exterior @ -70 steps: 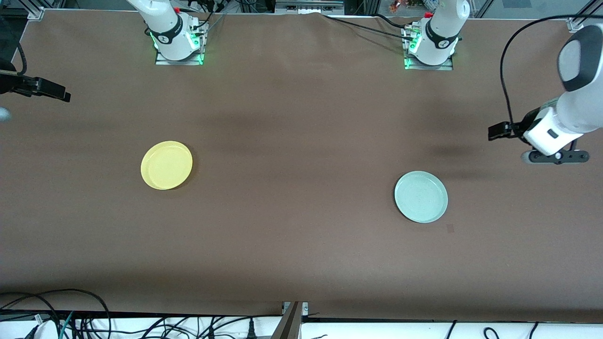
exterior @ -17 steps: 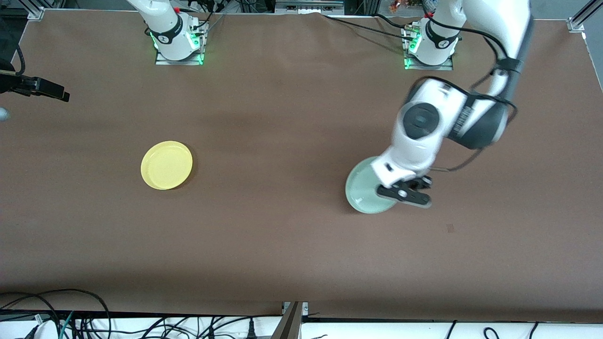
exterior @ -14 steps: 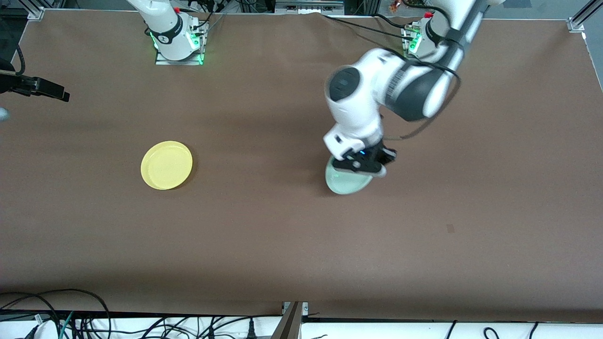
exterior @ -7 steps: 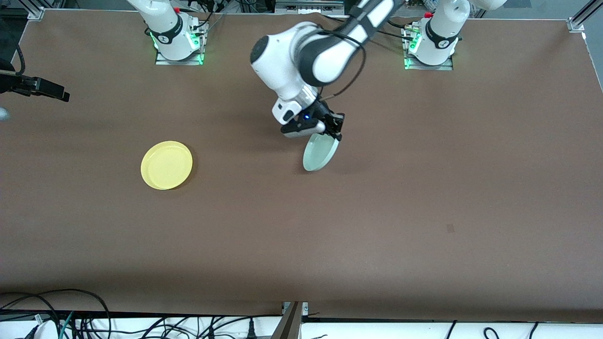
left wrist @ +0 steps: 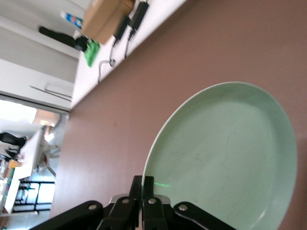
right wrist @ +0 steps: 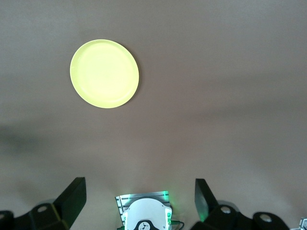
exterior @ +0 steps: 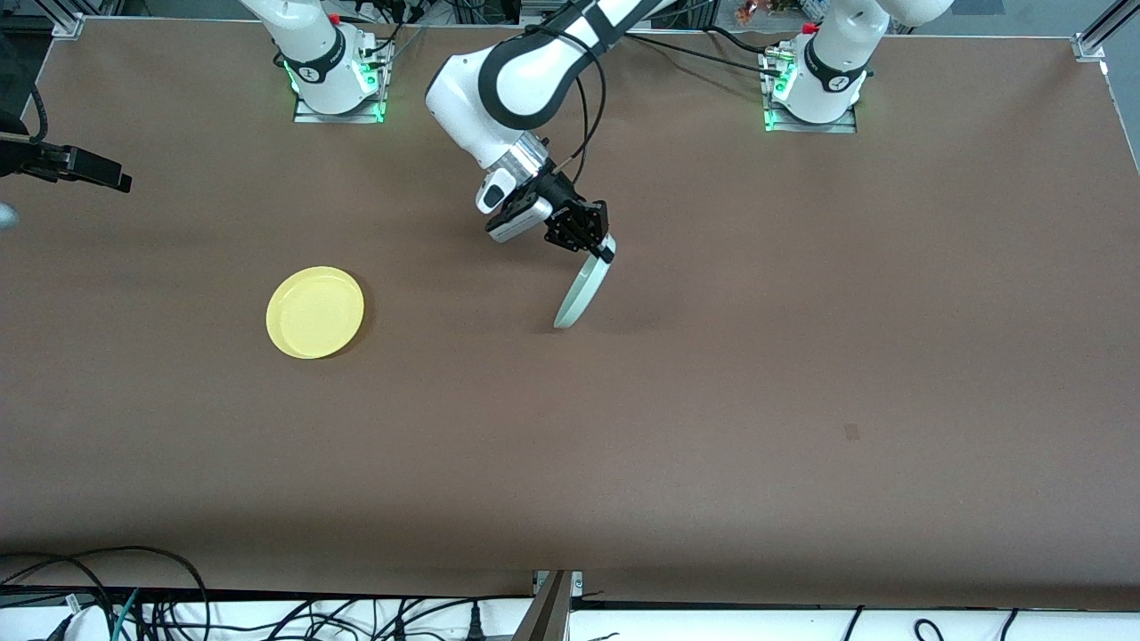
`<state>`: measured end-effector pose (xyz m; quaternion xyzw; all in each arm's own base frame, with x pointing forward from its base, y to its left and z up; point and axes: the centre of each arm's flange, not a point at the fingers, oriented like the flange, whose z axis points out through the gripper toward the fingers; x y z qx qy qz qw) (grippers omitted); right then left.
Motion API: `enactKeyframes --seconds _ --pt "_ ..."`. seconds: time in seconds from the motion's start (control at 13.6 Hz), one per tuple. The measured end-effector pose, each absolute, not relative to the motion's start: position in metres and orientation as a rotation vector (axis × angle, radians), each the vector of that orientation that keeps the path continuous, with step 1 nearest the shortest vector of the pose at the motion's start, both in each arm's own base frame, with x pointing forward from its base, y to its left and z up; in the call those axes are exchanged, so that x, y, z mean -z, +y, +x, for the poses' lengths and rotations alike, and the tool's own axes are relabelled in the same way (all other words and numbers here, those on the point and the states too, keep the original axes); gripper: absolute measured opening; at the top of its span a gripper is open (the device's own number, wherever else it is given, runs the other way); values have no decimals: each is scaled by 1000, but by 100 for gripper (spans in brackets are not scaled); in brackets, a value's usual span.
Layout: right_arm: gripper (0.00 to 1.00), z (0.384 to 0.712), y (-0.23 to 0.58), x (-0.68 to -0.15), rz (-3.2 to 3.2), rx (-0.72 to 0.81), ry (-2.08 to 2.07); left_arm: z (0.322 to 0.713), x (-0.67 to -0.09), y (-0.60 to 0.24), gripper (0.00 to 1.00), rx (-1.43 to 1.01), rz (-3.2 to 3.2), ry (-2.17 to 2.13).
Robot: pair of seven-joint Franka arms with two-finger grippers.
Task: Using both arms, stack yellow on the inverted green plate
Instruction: 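Carry the green plate toward the table middle and flip it over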
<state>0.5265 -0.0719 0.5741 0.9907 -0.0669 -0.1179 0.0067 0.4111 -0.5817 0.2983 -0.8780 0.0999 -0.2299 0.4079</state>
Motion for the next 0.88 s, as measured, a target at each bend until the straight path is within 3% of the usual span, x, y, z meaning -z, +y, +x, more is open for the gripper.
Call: enactKeyframes --seconds 0.44,0.88 --pt "100 527 -72 -574 3099 369 -209 417 -264 -630 4 845 -2089 549" --pt "100 527 -72 -574 3099 369 -209 410 -233 -644 4 944 -1955 710"
